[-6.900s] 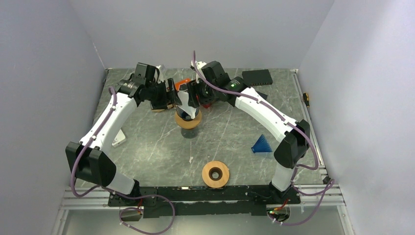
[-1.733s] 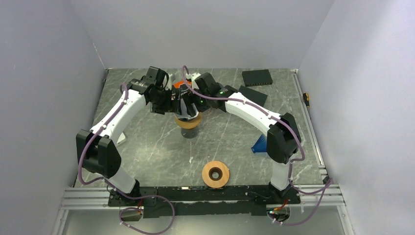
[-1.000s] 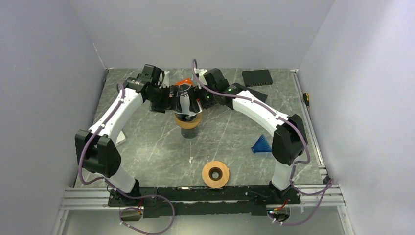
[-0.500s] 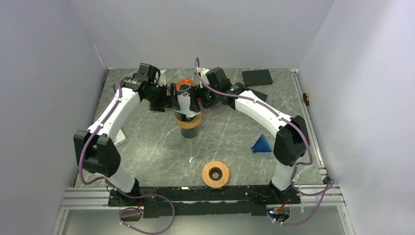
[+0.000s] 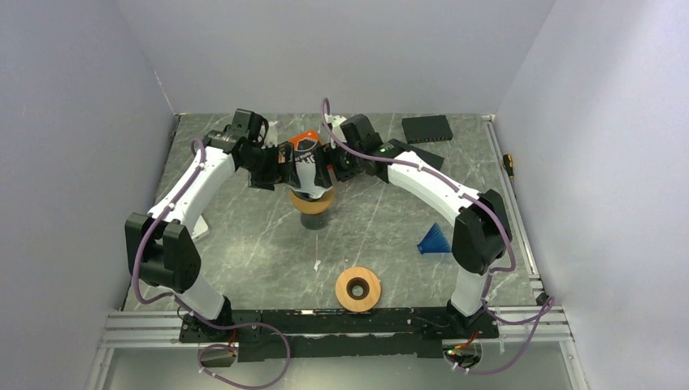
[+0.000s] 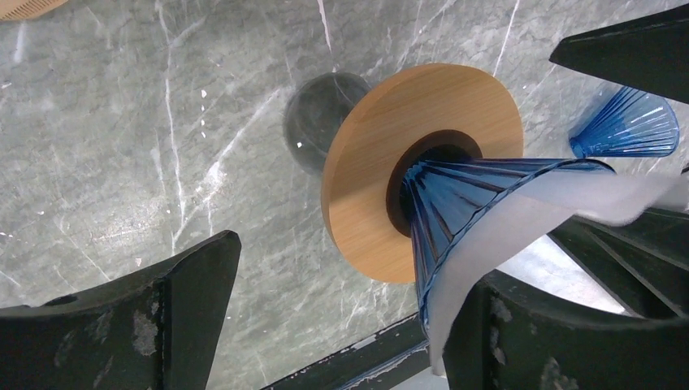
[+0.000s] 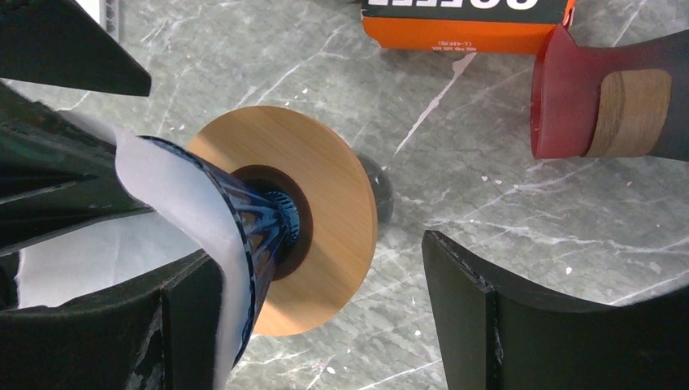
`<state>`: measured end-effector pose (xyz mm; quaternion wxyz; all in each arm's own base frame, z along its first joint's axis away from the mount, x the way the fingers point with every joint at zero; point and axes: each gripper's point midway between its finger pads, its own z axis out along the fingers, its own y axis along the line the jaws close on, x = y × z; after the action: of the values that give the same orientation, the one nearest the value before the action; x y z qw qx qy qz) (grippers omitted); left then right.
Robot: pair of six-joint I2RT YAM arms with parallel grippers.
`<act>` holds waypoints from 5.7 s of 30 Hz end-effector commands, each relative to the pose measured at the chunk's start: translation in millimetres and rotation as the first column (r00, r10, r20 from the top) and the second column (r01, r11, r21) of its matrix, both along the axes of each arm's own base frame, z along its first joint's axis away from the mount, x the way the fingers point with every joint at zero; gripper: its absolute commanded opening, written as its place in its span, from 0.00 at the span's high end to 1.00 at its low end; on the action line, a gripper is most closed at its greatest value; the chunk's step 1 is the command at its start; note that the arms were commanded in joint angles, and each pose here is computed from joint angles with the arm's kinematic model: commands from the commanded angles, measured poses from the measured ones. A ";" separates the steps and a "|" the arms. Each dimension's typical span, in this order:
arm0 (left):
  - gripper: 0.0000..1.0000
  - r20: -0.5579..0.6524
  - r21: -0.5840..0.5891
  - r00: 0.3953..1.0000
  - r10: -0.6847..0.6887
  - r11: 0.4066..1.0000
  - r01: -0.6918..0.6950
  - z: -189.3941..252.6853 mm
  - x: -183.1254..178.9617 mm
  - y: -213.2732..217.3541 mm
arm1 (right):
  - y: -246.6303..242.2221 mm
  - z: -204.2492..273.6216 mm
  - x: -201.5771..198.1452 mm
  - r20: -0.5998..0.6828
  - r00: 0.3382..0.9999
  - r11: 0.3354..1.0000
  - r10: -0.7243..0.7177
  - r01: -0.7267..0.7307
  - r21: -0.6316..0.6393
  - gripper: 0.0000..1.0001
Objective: Place the coffee filter in the dripper
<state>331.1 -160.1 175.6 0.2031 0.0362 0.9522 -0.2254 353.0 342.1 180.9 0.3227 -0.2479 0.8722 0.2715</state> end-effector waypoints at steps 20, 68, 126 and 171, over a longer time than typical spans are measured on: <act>0.10 0.070 0.061 0.998 0.006 0.998 -0.010 2.6 10.5 11.6 | -3.7 -13.6 11.6 0.013 1.000 0.999 -0.028 0.029 -0.043 0.19; 0.01 0.271 -0.267 0.962 -0.044 0.956 0.119 107.9 1.9 -25.8 | -25.8 98.4 -7.6 0.039 0.999 0.916 0.028 -0.041 0.400 0.18; 0.01 0.114 -0.180 0.946 0.304 0.943 -0.281 25.0 15.0 82.6 | -87.2 -81.3 135.4 0.396 0.781 0.828 -0.483 0.555 -0.083 0.07; 0.04 0.129 -0.223 0.951 0.281 0.943 -0.248 36.1 3.2 74.5 | -112.6 -13.7 130.5 0.532 0.732 0.836 -0.425 0.543 -0.078 1.00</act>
<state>336.3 -83.8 197.0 0.2860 -0.1088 0.9100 -0.2796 482.4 224.5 106.8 0.5244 -0.1254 0.8418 -0.0267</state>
